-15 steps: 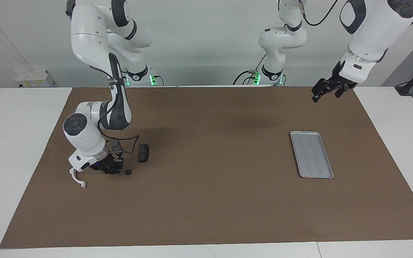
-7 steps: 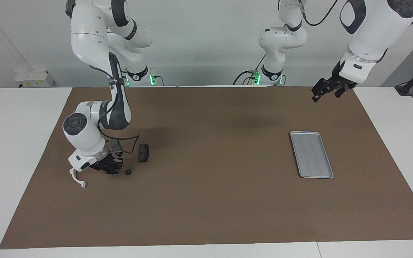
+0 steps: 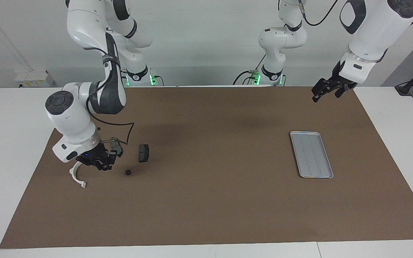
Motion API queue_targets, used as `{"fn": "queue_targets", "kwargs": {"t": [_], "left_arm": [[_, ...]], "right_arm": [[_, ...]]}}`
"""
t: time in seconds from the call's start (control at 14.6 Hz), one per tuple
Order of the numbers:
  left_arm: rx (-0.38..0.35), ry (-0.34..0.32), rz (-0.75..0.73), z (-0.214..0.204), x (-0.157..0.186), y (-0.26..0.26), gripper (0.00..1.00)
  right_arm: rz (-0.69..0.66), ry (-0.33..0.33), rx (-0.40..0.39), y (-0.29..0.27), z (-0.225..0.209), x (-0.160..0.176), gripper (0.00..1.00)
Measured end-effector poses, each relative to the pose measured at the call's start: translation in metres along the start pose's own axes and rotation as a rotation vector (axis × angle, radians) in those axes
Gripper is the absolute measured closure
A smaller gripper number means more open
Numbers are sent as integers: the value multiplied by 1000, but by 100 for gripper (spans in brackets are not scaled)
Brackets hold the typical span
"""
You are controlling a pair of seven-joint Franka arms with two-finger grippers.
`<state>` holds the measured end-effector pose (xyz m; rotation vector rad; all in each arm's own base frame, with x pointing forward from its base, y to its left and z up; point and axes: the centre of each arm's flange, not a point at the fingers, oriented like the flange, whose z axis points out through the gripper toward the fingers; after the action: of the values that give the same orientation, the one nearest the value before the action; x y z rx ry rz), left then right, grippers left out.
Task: Pick bearing gear from pile to tray
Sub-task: 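Carry the bearing with the right gripper toward the table center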
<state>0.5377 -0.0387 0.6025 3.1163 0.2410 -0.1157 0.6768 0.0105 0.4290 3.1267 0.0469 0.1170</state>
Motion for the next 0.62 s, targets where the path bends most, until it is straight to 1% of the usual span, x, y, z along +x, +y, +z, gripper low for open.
{"fn": "queue_targets", "kwargs": {"t": [0.14, 0.27, 0.41, 0.62], "left_arm": [[0, 0, 0, 0, 0, 0, 0], [0, 0, 0, 0, 0, 0, 0], [0, 0, 0, 0, 0, 0, 0], [0, 0, 0, 0, 0, 0, 0]], "right_arm": [[6, 13, 5, -32, -35, 6, 65], [13, 19, 14, -88, -53, 5, 65], [19, 22, 20, -154, -56, -5, 65], [66, 15, 24, -229, -53, -25, 65]]}}
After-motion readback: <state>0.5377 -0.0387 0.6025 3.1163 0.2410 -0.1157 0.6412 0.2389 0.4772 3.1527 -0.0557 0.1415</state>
